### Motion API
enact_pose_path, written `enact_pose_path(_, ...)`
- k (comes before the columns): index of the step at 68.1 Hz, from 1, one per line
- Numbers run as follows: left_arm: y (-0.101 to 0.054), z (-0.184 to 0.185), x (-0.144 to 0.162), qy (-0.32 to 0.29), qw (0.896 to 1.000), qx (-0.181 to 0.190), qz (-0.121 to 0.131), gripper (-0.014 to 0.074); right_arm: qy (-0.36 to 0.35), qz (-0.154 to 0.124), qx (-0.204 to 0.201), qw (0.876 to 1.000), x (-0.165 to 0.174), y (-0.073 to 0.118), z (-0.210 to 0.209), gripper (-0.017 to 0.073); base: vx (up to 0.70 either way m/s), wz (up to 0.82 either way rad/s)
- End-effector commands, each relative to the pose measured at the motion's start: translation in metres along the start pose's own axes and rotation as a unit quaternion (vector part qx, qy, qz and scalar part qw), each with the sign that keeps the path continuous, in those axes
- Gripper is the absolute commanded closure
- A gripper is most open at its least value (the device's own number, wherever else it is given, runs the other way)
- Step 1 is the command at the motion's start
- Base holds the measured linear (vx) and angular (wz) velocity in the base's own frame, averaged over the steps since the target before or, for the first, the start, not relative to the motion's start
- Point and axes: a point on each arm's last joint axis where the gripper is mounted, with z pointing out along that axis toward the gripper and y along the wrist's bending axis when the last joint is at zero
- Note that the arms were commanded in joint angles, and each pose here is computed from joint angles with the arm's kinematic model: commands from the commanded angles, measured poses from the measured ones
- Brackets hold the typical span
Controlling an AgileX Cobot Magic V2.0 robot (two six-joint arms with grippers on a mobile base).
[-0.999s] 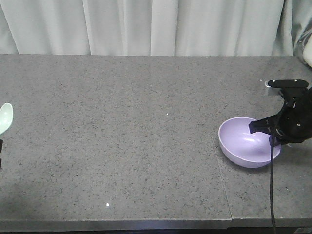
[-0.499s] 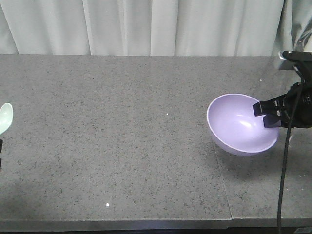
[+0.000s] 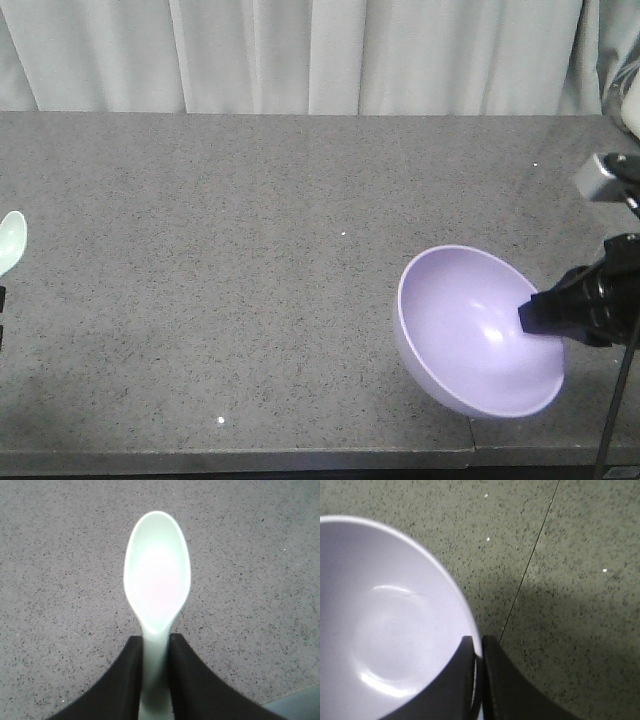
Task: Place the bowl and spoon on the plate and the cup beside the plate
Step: 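Lift the lavender bowl by its rim with the right gripper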
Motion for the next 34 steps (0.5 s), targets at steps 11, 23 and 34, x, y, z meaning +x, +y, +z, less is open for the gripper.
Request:
enact_pose_path(11,-0.002,-0.007,-0.011,-0.044,0.999,0.002,-0.002,0.0528,-0.029,-0.038,-0.002,0.999,0.010,0.014,-0.003,0.0561,0.00,0.00)
enact_pose_path(23,-0.002,-0.007,-0.011,-0.044,0.999,0.002,-0.002,0.0528,-0.022,-0.079,0.001,0.997,0.010,0.034,0.007,0.0561,0.00,0.00)
enact_pose_path(34,-0.002,-0.007,-0.011,-0.044,0.999,0.002,-0.002,0.0528,-0.033,-0.064,-0.006,0.997,0.008,0.041,0.011,0.0561,0.00,0.00)
